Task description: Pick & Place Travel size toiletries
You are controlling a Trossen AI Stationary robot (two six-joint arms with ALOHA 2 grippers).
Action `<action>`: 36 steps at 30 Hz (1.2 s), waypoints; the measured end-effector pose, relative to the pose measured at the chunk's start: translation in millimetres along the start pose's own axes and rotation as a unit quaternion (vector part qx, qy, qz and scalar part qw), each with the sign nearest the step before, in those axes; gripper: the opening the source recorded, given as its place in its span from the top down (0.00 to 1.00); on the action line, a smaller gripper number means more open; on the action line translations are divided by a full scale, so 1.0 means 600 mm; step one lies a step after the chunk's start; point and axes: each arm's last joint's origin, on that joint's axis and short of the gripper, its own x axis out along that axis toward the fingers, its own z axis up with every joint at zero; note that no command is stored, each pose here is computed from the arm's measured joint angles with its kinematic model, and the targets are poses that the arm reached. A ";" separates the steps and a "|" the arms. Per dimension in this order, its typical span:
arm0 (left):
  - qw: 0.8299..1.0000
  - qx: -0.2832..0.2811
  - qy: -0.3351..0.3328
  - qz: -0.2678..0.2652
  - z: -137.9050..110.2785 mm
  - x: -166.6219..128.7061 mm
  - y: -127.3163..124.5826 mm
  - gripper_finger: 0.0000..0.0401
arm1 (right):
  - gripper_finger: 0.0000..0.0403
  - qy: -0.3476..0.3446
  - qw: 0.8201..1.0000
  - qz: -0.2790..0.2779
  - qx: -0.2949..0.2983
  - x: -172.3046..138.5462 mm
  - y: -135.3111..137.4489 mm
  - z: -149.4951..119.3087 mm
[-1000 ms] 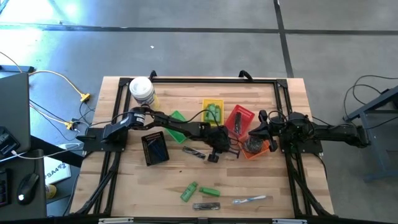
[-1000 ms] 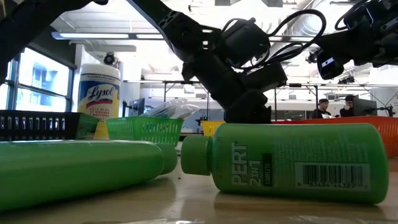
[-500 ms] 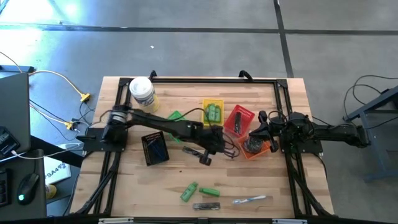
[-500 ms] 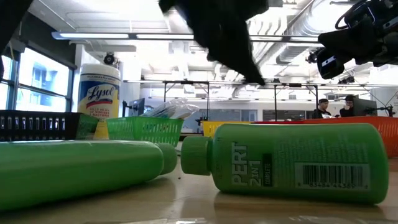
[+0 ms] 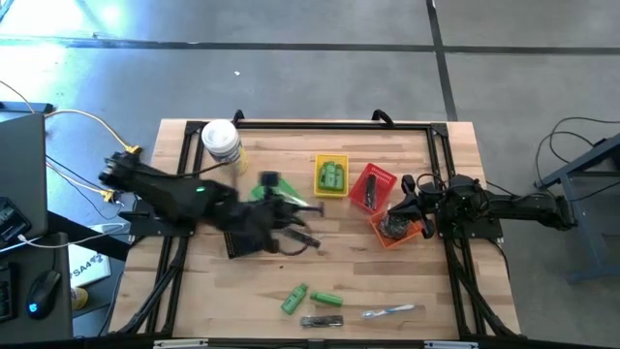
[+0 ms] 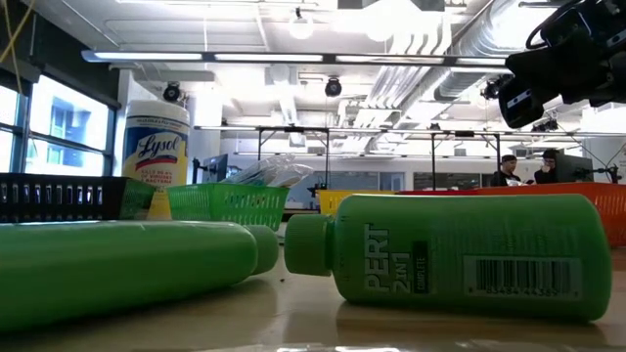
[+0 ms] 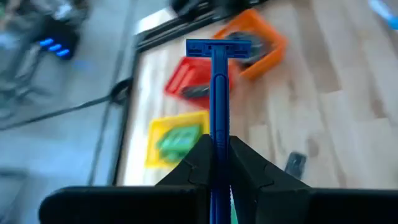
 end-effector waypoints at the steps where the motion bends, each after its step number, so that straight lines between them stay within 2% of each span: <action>1: 1.000 -0.011 0.006 0.018 -0.007 -0.018 0.003 0.94 | 0.99 0.000 1.000 0.000 0.000 0.000 0.000 0.000; 6: 0.993 -0.081 0.039 0.080 -0.043 -0.077 0.004 0.94 | 0.99 -0.005 1.000 0.001 -0.002 0.000 0.000 0.002; 8: 0.986 -0.122 0.049 0.101 -0.056 -0.088 0.000 0.94 | 0.99 -0.006 1.000 -0.001 -0.002 0.000 0.000 0.002; 12: 0.977 -0.153 0.084 0.126 -0.089 -0.103 -0.013 0.94 | 0.99 -0.008 1.000 -0.002 -0.003 0.000 0.000 0.003; 15: 0.968 -0.170 0.111 0.146 -0.119 -0.101 -0.026 0.94 | 0.99 -0.008 1.000 -0.002 -0.003 0.000 0.000 0.002; 18: 0.957 -0.211 0.123 0.160 -0.152 -0.100 -0.035 0.94 | 0.99 -0.008 1.000 -0.002 -0.003 0.000 0.000 0.002; 23: 0.934 -0.268 0.159 0.174 -0.204 -0.072 -0.056 0.94 | 0.99 -0.008 1.000 -0.001 -0.001 0.000 0.000 0.003; 28: 0.895 -0.329 0.235 0.186 -0.258 -0.049 -0.078 0.94 | 0.99 -0.008 1.000 -0.002 -0.001 0.000 0.000 0.002; 32: 0.867 -0.371 0.288 0.167 -0.293 -0.029 -0.100 0.93 | 0.99 -0.008 1.000 -0.002 -0.001 0.000 0.000 0.002; 36: 0.857 -0.381 0.312 0.150 -0.311 -0.009 -0.121 0.94 | 0.99 -0.008 1.000 -0.001 -0.002 0.000 0.000 0.002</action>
